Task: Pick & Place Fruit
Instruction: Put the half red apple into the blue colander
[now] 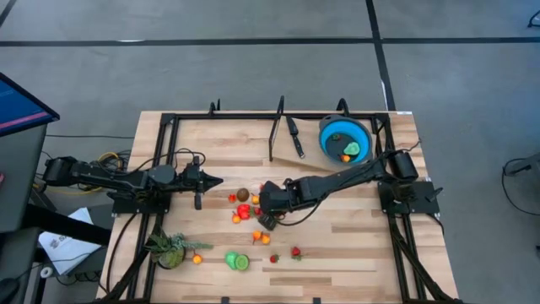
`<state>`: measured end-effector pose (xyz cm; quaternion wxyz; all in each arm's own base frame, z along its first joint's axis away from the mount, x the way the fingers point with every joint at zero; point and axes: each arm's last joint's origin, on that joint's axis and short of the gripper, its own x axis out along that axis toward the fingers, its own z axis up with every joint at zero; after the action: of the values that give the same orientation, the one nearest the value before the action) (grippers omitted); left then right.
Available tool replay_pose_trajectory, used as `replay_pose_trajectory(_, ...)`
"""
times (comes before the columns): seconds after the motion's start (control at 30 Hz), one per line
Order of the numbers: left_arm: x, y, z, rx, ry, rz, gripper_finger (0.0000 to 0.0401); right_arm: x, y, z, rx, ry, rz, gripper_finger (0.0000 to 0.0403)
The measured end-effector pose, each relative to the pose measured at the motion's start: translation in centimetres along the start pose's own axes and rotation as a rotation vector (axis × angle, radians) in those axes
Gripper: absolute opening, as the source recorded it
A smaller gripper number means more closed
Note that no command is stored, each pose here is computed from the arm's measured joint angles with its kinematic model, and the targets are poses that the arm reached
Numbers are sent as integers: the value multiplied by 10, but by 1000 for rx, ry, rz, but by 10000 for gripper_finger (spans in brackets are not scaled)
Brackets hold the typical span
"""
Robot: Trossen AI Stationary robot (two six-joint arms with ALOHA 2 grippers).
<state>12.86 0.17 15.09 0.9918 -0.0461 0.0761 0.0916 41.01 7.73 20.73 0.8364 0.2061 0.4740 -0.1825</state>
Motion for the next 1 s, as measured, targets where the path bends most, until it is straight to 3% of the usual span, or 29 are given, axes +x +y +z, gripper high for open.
replay_pose_trajectory(0.27,0,0,1,-1,-8,-1,1,0,-9,-6,-11,76,-70,0)
replay_pose_trajectory(0.7,0,0,1,-1,-12,-1,1,4,-25,7,-14,73,-95,2)
replay_pose_trajectory(0.83,0,0,1,-1,-12,-1,1,5,-32,12,2,71,-104,27)
replay_pose_trajectory(1.0,0,0,1,0,-12,-1,1,5,-35,14,9,74,-112,97)
